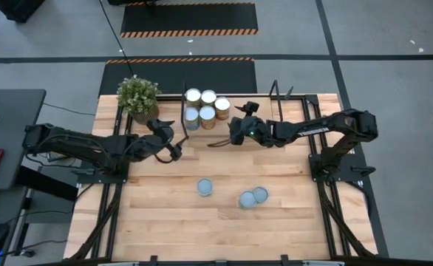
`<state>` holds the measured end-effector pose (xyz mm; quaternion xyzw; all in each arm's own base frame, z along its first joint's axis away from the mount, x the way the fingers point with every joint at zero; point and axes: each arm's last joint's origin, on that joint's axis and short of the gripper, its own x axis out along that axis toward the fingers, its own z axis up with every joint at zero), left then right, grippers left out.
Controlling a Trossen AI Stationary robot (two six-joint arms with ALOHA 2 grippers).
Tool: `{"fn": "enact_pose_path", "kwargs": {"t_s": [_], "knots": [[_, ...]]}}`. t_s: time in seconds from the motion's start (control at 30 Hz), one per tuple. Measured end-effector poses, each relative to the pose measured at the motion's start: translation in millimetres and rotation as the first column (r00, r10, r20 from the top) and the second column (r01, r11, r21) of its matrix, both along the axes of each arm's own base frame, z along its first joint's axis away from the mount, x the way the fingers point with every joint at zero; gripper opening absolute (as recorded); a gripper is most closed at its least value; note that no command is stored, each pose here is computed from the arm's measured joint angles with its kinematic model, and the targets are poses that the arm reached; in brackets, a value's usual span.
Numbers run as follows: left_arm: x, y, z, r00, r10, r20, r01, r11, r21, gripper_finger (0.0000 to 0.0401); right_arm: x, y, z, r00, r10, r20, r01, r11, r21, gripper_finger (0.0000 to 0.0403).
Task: Pick and place cans onto a shelf
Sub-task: Put the middle orange can on the shelf
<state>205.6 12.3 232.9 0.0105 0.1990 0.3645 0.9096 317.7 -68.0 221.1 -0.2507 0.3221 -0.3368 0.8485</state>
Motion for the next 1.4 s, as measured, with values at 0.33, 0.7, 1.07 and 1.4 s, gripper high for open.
{"fn": "enact_pose_path", "kwargs": {"t_s": [0.33, 0.7, 1.07, 1.4], "knots": [[-26.3, 7.8, -9.0, 0.965, 0.259, -0.036, -0.261, 0.964, -0.054, 0.0396, -6.0, 27.1, 13.0, 0.997, 0.065, 0.032, -0.066, 0.997, 0.033, 0.0373], [-31.0, 63.7, -44.9, 0.958, 0.285, -0.040, -0.286, 0.925, -0.251, 0.0396, -4.0, 46.2, 13.1, 0.991, 0.125, 0.038, -0.126, 0.991, 0.038, 0.0373], [-42.3, 105.3, -52.1, 0.941, 0.326, 0.093, -0.263, 0.874, -0.408, 0.0396, -3.6, 55.7, 12.8, 0.987, 0.157, 0.031, -0.158, 0.987, 0.034, 0.0373], [-19.2, 117.0, -77.6, 0.927, 0.345, 0.149, -0.225, 0.826, -0.516, 0.0396, -3.6, 57.0, 12.9, 0.987, 0.159, 0.034, -0.160, 0.986, 0.037, 0.0373]]}}
